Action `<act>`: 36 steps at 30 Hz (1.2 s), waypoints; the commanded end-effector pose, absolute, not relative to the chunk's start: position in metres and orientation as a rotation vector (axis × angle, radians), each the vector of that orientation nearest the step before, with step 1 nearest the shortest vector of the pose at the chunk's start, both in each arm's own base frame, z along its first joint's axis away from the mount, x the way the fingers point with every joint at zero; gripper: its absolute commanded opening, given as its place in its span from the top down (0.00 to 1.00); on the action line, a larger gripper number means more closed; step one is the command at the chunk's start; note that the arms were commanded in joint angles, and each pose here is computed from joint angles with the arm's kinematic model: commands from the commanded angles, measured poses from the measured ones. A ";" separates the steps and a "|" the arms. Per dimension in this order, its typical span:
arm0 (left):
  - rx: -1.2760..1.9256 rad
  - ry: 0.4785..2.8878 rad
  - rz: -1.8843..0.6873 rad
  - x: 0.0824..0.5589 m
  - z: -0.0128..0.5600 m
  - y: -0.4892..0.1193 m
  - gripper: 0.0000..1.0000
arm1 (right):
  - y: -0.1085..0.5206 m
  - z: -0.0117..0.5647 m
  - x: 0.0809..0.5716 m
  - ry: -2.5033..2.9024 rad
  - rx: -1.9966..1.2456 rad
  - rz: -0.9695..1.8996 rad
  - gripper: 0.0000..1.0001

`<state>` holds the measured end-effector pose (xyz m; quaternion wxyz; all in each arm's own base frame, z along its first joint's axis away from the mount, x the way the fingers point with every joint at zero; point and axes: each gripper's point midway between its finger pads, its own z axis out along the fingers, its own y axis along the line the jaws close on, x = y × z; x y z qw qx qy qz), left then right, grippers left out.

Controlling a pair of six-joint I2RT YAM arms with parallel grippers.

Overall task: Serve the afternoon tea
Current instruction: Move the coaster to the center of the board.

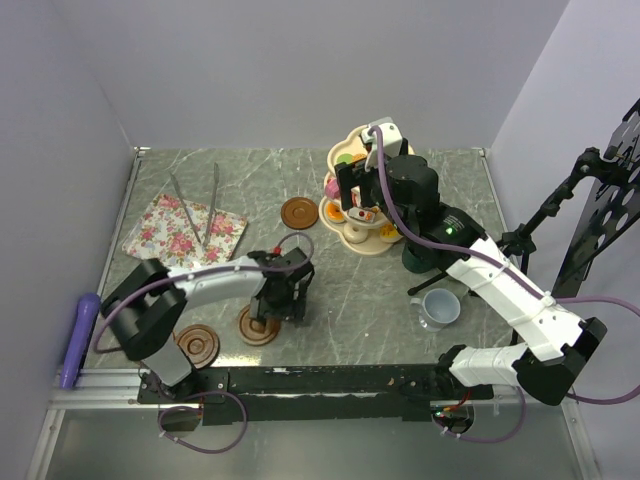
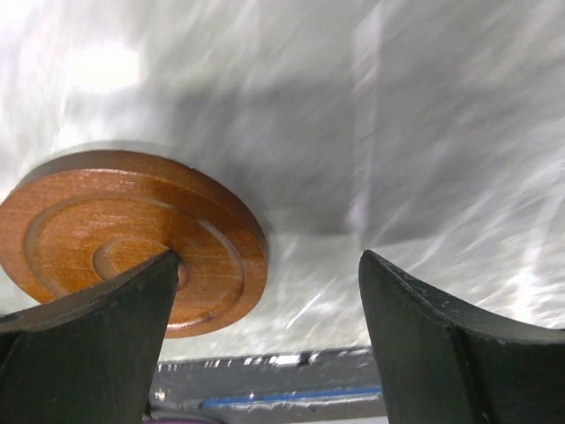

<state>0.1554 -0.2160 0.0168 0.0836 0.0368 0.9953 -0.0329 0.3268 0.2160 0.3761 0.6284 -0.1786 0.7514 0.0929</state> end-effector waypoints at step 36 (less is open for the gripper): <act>0.325 2.426 -0.507 0.319 0.088 -0.298 0.30 | 0.201 0.388 0.329 1.691 -0.393 0.139 0.05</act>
